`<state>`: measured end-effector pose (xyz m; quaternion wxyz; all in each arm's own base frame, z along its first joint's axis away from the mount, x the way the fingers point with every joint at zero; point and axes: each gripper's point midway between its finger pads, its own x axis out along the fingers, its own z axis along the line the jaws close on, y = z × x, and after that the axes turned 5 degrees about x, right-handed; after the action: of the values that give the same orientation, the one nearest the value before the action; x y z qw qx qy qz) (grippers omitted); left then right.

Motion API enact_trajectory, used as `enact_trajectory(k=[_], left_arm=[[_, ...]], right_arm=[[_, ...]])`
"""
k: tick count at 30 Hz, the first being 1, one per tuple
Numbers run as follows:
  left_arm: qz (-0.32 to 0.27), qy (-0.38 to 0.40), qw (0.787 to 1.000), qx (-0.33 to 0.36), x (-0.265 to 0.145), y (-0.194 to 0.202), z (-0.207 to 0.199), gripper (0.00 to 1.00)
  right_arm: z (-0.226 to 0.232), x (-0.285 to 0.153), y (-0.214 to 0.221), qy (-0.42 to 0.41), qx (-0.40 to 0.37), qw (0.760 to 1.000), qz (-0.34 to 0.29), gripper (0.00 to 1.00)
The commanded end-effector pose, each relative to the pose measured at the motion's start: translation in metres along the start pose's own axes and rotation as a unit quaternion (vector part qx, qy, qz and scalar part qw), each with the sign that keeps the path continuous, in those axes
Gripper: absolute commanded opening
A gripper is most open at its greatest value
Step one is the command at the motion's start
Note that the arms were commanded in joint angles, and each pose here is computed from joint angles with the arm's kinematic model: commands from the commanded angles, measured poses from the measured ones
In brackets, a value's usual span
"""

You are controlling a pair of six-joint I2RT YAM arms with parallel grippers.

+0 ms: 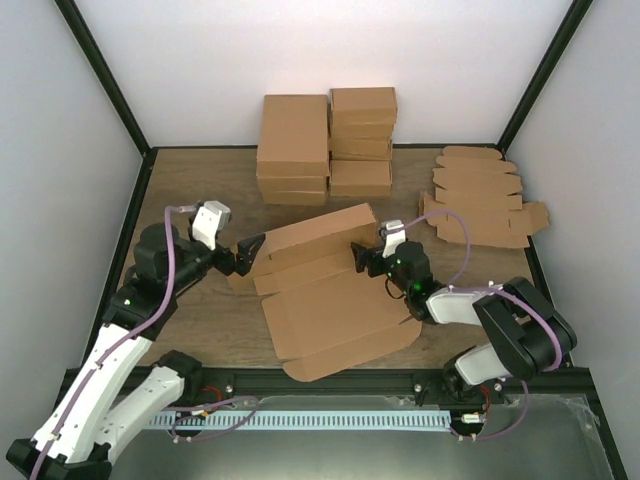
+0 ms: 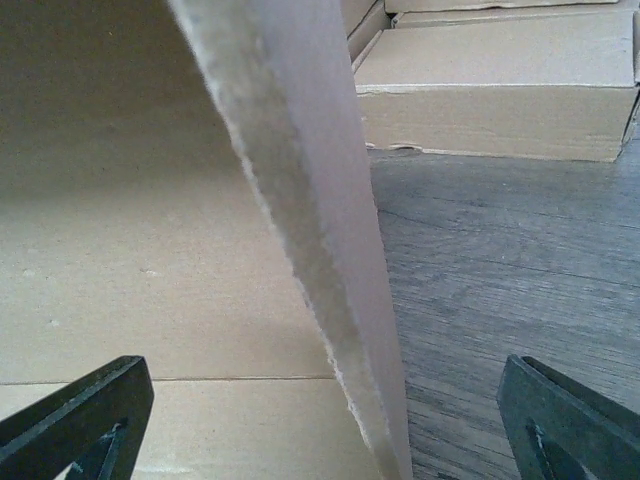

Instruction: Fold the paper box

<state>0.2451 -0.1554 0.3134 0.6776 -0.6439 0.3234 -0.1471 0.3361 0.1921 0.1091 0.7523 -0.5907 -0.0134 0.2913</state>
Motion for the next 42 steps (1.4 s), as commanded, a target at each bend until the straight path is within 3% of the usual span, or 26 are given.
enact_trajectory(k=[1,11,17,26,33,42], left_arm=[[-0.023,-0.007,1.000,0.018,-0.004,-0.007,0.001,1.00],[-0.034,-0.011,0.999,0.017,-0.010,-0.004,0.000,1.00],[-0.039,-0.015,0.999,0.018,-0.012,-0.006,0.001,1.00],[-0.050,-0.022,0.998,0.019,-0.019,-0.009,0.002,1.00],[-0.054,-0.019,0.998,0.022,-0.020,-0.010,0.000,1.00],[-0.053,-0.019,0.998,0.023,-0.019,-0.010,0.000,1.00]], right_arm=[[0.001,0.001,-0.006,0.002,0.001,1.000,-0.016,0.95],[-0.004,0.000,-0.005,0.013,0.000,1.000,-0.018,0.80],[-0.006,0.001,-0.006,0.020,-0.004,1.000,-0.022,0.55],[-0.011,0.010,-0.012,0.038,-0.020,0.998,-0.038,0.48],[-0.021,0.019,-0.020,0.069,-0.023,0.996,-0.059,0.51],[-0.007,0.029,-0.034,0.038,-0.041,0.995,-0.082,0.29]])
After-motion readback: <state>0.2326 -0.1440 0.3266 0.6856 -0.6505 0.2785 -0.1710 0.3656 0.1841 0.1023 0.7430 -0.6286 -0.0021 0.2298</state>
